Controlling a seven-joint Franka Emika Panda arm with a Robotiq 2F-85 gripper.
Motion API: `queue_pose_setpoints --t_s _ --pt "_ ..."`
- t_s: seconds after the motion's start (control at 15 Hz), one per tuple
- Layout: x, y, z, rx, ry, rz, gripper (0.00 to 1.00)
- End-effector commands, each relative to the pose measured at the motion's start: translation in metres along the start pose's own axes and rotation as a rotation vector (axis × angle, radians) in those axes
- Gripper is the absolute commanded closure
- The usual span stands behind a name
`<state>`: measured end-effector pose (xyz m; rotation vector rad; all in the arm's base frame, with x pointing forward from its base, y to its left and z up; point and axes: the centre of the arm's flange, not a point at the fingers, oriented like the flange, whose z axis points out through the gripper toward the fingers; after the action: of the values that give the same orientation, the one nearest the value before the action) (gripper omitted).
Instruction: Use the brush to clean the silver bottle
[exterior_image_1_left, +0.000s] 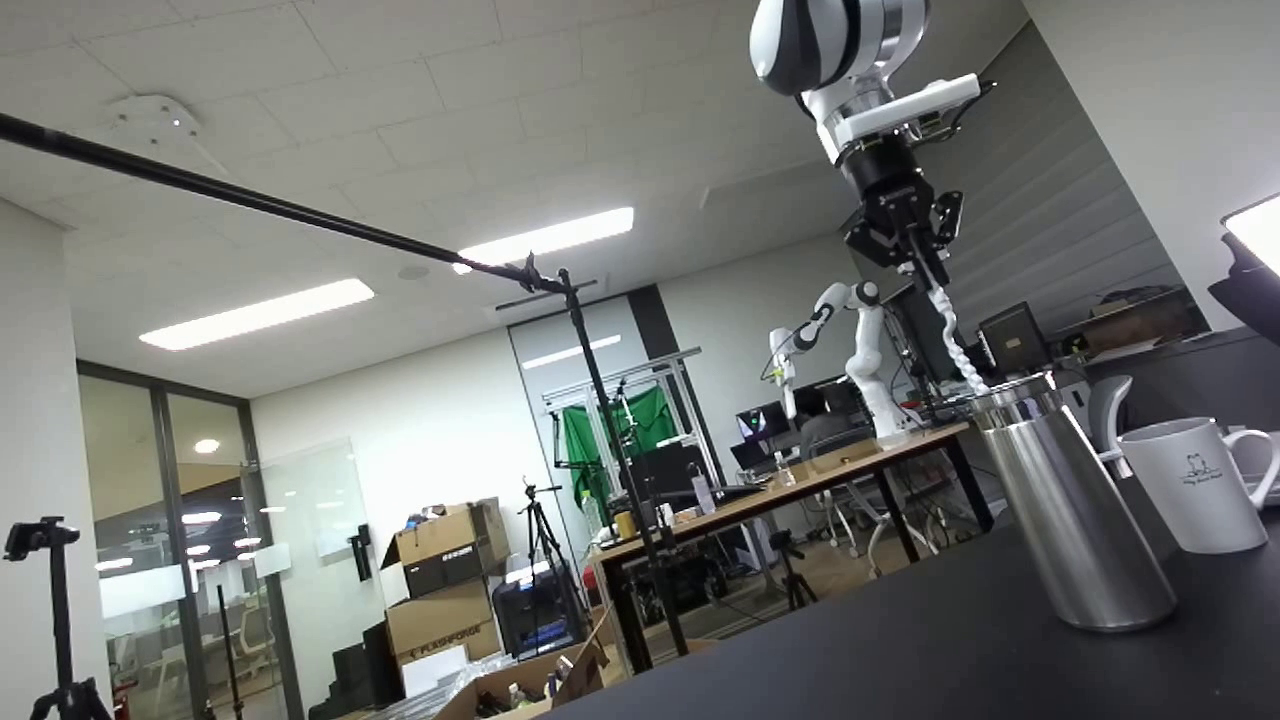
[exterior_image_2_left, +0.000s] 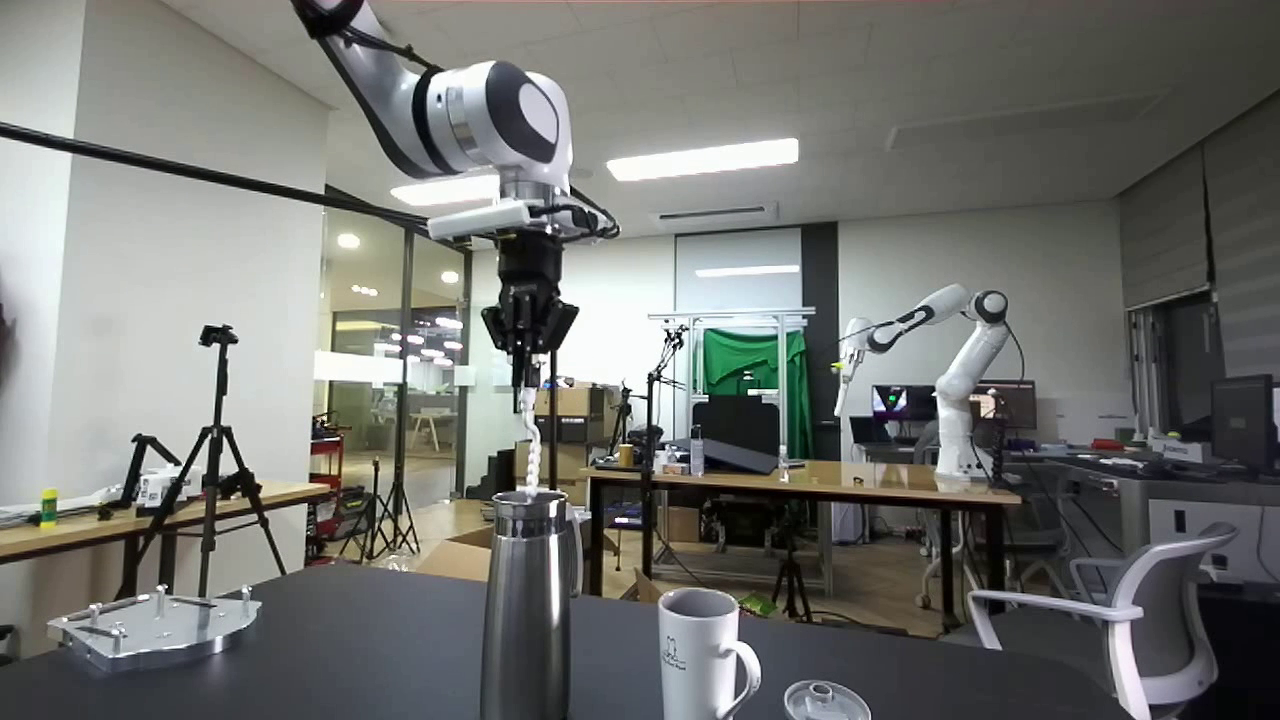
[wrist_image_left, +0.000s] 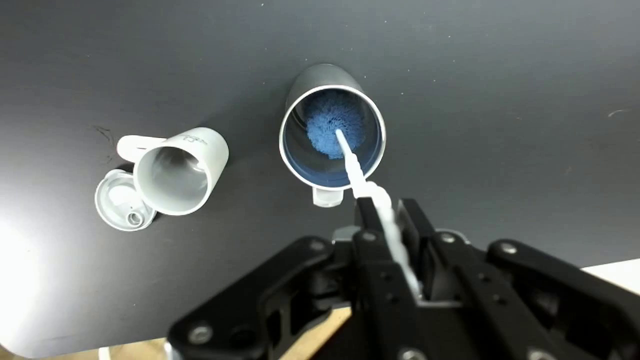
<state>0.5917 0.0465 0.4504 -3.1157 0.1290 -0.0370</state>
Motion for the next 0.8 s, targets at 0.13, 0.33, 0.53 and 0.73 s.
queue_pose_setpoints --t_s 0.13,0.33,0.53,0.73 --pt "-0.003 0.008 0.075 -0.02 -0.093 0.014 0.96" --pt "-0.003 0.007 0.118 -0.03 -0.152 0.018 0.96" --pt "0.002 -0.002 0.072 -0.02 -0.089 0.0 0.96" --pt "-0.006 -0.007 0.026 -0.028 -0.051 -0.014 0.96"
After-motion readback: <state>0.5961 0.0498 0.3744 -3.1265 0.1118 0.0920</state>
